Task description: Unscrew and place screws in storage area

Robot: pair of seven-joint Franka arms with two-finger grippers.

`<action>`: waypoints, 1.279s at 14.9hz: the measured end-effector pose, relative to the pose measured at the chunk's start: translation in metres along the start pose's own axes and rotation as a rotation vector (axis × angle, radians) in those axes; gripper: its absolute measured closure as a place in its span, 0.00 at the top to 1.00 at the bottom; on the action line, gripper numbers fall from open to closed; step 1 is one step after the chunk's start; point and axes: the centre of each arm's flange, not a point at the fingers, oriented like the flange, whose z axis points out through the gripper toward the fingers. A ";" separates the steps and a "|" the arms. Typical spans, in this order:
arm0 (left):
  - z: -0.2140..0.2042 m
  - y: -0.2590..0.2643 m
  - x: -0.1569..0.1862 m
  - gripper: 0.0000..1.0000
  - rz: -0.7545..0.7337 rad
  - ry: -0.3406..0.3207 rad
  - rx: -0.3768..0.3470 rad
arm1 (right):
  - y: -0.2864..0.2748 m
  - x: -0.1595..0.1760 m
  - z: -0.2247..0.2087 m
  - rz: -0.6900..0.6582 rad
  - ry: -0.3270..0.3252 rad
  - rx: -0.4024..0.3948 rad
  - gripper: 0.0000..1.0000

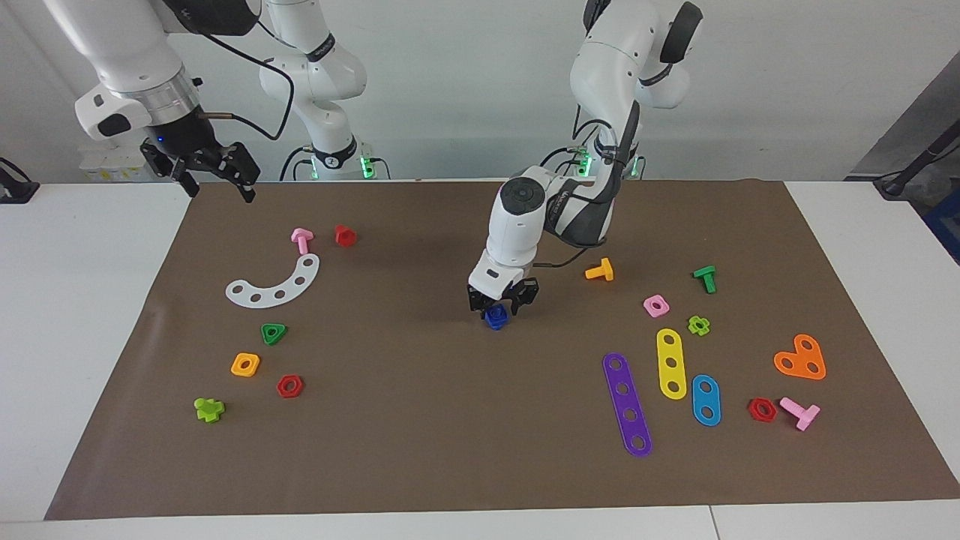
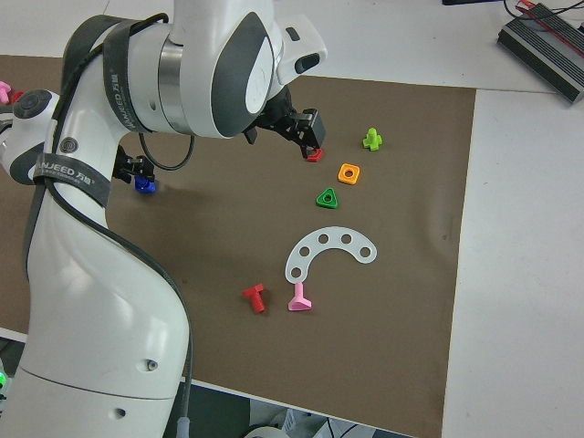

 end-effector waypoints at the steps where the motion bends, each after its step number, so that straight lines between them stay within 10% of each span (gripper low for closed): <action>1: 0.000 0.000 0.000 0.69 0.000 0.000 0.000 | 0.000 0.000 0.000 0.000 0.000 0.000 1.00; 19: 0.009 -0.003 -0.004 0.54 -0.001 -0.004 0.004 | 0.000 0.000 0.000 0.000 0.000 0.000 1.00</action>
